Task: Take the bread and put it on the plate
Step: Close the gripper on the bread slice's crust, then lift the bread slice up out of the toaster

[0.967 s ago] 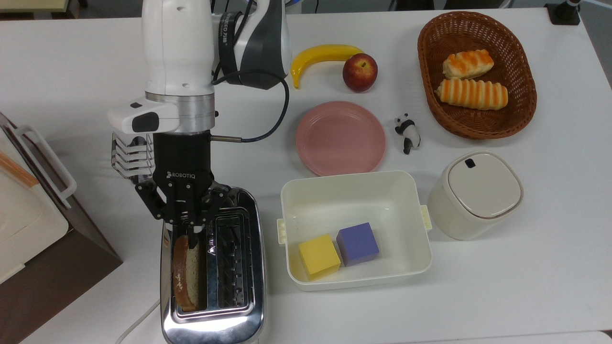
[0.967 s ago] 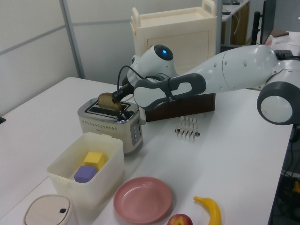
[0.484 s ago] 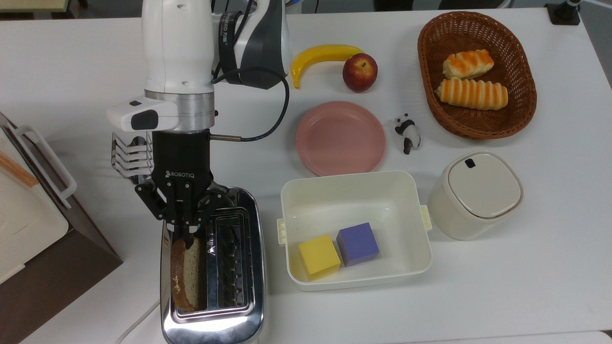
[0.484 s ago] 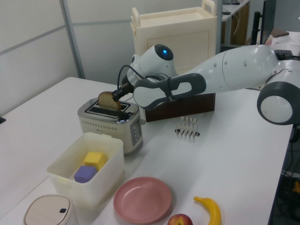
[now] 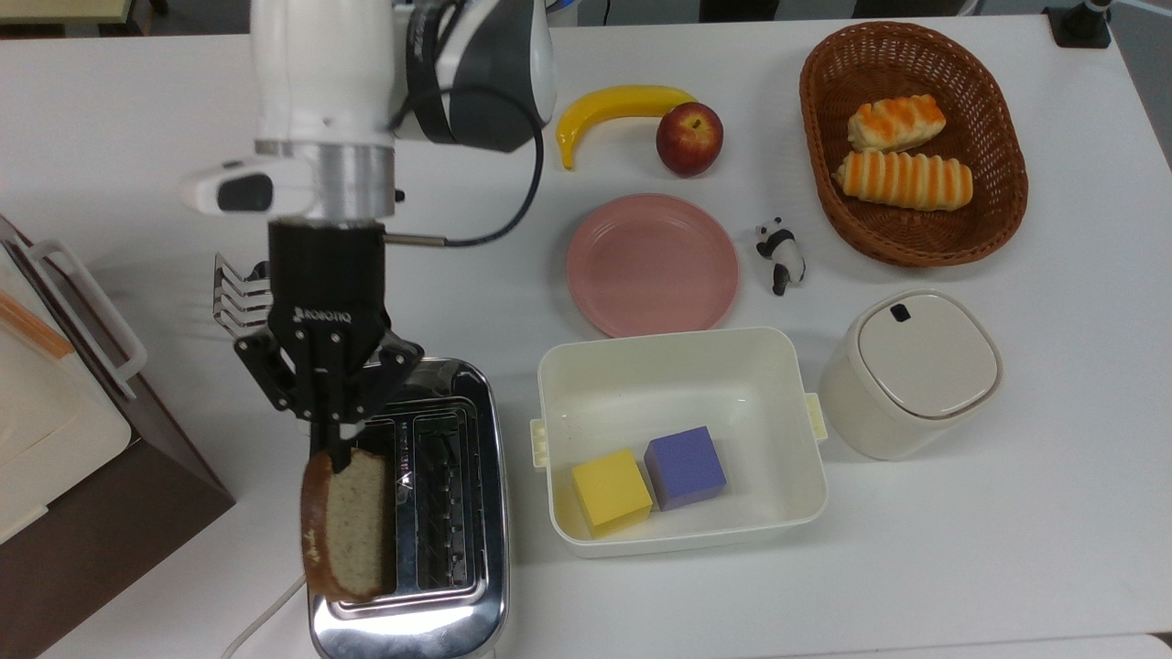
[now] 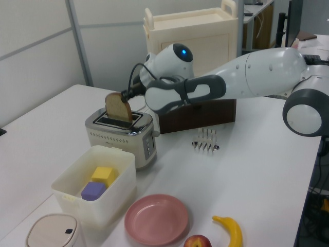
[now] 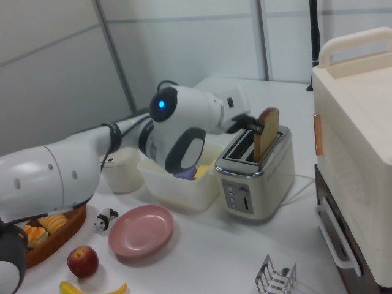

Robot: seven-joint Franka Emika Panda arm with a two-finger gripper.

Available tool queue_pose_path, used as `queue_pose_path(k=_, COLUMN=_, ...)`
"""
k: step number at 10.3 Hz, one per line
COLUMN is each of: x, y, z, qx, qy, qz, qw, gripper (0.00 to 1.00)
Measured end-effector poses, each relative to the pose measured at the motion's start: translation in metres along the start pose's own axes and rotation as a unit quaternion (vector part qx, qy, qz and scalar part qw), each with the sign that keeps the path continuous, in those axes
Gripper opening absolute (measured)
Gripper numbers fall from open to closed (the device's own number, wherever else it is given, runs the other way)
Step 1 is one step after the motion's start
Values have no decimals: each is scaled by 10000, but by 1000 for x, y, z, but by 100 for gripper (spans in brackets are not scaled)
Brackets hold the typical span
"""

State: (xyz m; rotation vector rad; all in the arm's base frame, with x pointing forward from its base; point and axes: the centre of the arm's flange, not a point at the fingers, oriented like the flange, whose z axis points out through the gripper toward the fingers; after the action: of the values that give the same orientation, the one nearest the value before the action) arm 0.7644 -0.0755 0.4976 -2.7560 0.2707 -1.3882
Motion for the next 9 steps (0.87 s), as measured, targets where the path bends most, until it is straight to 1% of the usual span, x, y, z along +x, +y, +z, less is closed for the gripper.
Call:
queue_pose_path(k=3, x=46, y=1, z=-52, qx=174, qy=488, qz=367, qw=9980, gripper=9)
queue_pose_path(k=5, x=74, y=-2, z=-95, qx=276, qy=809, qz=472, qw=9952, gripper=9)
queue_pose_path(k=6, x=81, y=-4, z=-109, qx=322, qy=733, qz=471, qw=9957, gripper=9)
queue_pose_path(k=7, x=83, y=-6, z=-117, qx=371, qy=431, qz=457, qw=9973, gripper=9)
queue_pose_path(k=8, x=82, y=-6, z=-124, qx=418, qy=8, qz=439, qw=9982, gripper=9)
queue_pose_path(k=9, x=78, y=-5, z=-131, qx=467, qy=-492, qz=408, qw=9969, gripper=9)
